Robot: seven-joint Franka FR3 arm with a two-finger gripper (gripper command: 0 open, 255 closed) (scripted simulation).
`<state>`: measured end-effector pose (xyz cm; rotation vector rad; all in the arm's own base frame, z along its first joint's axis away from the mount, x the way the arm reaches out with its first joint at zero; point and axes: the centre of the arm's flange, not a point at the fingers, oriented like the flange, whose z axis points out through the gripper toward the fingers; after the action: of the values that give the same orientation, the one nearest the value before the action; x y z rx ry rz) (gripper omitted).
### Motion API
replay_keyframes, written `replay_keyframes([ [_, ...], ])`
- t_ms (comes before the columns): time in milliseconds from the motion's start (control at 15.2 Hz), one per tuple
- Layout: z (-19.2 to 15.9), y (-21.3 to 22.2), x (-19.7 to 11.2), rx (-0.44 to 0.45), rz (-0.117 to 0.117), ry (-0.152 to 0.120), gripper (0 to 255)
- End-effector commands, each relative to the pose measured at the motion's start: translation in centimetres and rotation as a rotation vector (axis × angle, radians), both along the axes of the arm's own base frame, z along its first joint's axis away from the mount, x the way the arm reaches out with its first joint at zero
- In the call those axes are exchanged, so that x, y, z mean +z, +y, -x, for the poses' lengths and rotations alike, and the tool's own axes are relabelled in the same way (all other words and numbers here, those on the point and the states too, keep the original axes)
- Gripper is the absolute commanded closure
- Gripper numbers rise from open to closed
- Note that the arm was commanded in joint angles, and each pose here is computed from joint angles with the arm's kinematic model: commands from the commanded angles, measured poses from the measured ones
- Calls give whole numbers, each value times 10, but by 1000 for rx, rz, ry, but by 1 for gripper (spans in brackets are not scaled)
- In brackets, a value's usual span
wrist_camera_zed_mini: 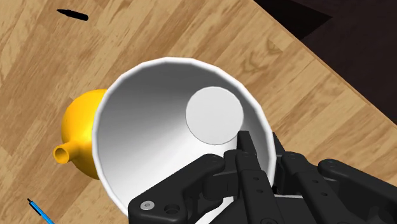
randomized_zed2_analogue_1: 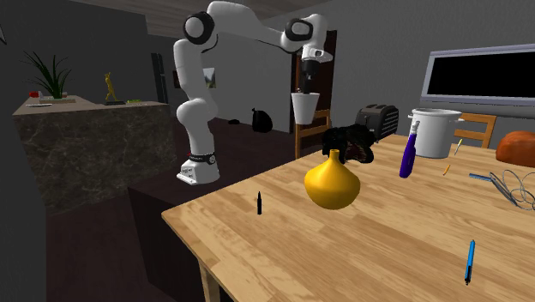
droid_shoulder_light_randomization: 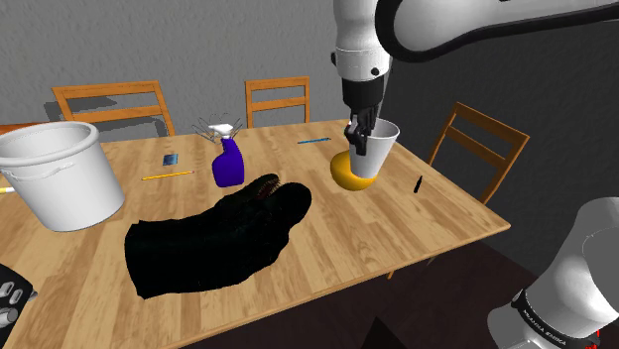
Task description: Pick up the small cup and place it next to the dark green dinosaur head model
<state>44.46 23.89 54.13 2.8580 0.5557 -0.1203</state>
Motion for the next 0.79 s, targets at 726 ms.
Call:
replay_keyframes([
  [726, 0, 1, -69, -1, 0, 0, 255],
])
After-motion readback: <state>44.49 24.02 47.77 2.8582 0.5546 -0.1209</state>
